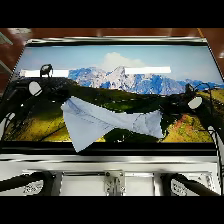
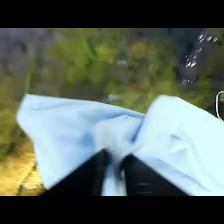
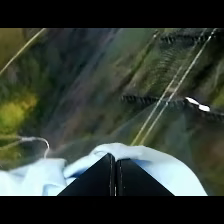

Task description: Fold the shirts.

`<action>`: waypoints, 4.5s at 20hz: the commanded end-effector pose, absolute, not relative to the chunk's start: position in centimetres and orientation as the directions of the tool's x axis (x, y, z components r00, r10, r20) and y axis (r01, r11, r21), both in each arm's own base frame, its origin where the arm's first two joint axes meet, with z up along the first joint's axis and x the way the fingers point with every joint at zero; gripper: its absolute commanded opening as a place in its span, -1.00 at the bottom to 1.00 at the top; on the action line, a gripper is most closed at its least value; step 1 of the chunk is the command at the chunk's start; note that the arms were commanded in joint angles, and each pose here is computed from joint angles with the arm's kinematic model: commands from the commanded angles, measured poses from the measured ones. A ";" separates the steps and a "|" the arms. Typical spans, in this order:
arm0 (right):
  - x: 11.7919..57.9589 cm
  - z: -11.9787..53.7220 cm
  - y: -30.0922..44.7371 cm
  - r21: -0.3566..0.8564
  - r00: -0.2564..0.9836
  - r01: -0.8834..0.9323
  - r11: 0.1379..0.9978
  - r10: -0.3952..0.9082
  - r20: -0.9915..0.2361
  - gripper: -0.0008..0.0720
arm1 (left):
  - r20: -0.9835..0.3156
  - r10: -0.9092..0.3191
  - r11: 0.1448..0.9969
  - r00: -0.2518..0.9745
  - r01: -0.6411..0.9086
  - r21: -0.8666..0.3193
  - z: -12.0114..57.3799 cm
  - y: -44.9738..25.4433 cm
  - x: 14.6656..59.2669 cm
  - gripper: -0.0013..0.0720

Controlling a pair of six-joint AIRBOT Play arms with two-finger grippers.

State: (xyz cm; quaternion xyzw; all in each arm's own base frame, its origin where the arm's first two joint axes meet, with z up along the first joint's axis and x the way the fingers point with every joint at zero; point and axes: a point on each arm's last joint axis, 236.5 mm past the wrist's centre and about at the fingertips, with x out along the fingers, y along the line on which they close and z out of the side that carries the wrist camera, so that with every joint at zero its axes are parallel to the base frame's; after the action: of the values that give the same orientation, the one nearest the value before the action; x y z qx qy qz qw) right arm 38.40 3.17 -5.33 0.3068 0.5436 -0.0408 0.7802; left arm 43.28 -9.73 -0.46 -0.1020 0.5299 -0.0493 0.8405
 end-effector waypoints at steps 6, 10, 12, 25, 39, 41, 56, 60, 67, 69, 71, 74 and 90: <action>39.2 -5.9 4.8 0.502 0.417 0.383 0.775 0.340 -0.843 -0.83 | -0.958 -0.272 0.961 0.095 0.077 -0.265 0.8 -7.2 35.1 0.67; 37.5 -6.2 5.8 0.489 0.345 0.328 0.808 0.380 -0.858 -0.83 | -0.925 -0.374 0.921 0.064 -0.087 -0.379 0.3 -5.0 27.4 0.68; 37.2 -6.2 5.9 0.485 0.331 0.305 0.819 0.387 -0.861 -0.83 | -0.879 -0.476 0.855 0.039 -0.215 -0.473 -3.0 -6.5 23.5 0.68; 37.1 -6.2 6.0 0.486 0.327 0.305 0.819 0.389 -0.861 -0.83 | -0.759 -0.644 0.665 0.099 -0.419 -0.619 -12.1 -12.5 20.5 0.68; 39.2 1.6 5.8 0.511 0.526 0.146 0.847 0.371 -0.765 -0.84 | -0.440 -0.774 0.585 0.456 0.250 -0.771 9.6 -14.7 35.0 -0.88; 40.7 8.5 5.1 0.489 0.673 0.052 0.871 0.331 -0.661 -0.84 | -0.324 -0.728 0.661 0.604 0.491 -0.568 22.8 -13.6 36.7 -0.88; 28.3 38.7 2.9 0.305 0.976 -0.093 0.948 0.147 -0.161 -0.84 | -0.157 -0.212 0.977 0.964 0.205 -0.061 48.3 -4.2 24.5 -0.87; 25.1 44.4 2.5 0.297 0.991 -0.127 0.946 0.111 0.068 -0.84 | -0.155 -0.215 0.976 0.964 0.216 -0.008 48.4 -5.0 23.0 -0.87; 19.6 52.6 2.0 0.271 0.927 -0.181 0.945 0.072 0.367 -0.84 | -0.161 -0.220 0.975 0.962 0.223 -0.001 48.2 -6.7 19.9 -0.87; 17.9 54.6 1.5 0.237 0.906 -0.161 0.958 0.048 0.421 -0.84 | -0.185 -0.224 0.975 0.957 0.220 -0.042 47.6 -6.9 19.6 -0.87; 16.4 56.0 0.9 0.196 0.894 -0.115 0.974 0.015 0.448 -0.84 | -0.185 -0.224 0.974 0.957 0.217 -0.060 47.6 -7.0 19.2 -0.87; 15.7 55.0 -0.5 0.136 0.924 -0.003 0.991 -0.049 0.379 -0.84 | -0.213 -0.228 0.974 0.950 0.222 -0.049 46.8 -7.6 18.2 -0.87; 43.1 27.1 1.6 0.233 0.823 -0.042 0.972 0.166 -0.543 -0.84 | -0.592 -0.192 0.911 0.783 -0.083 -0.405 24.8 2.4 32.2 -0.87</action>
State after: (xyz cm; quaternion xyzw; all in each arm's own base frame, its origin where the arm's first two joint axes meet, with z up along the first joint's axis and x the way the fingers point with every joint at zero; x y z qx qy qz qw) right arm 36.73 0.04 34.24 0.0637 0.2107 0.0221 0.9752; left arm 28.49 -0.04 28.62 -0.1705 0.3281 -0.0573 0.9273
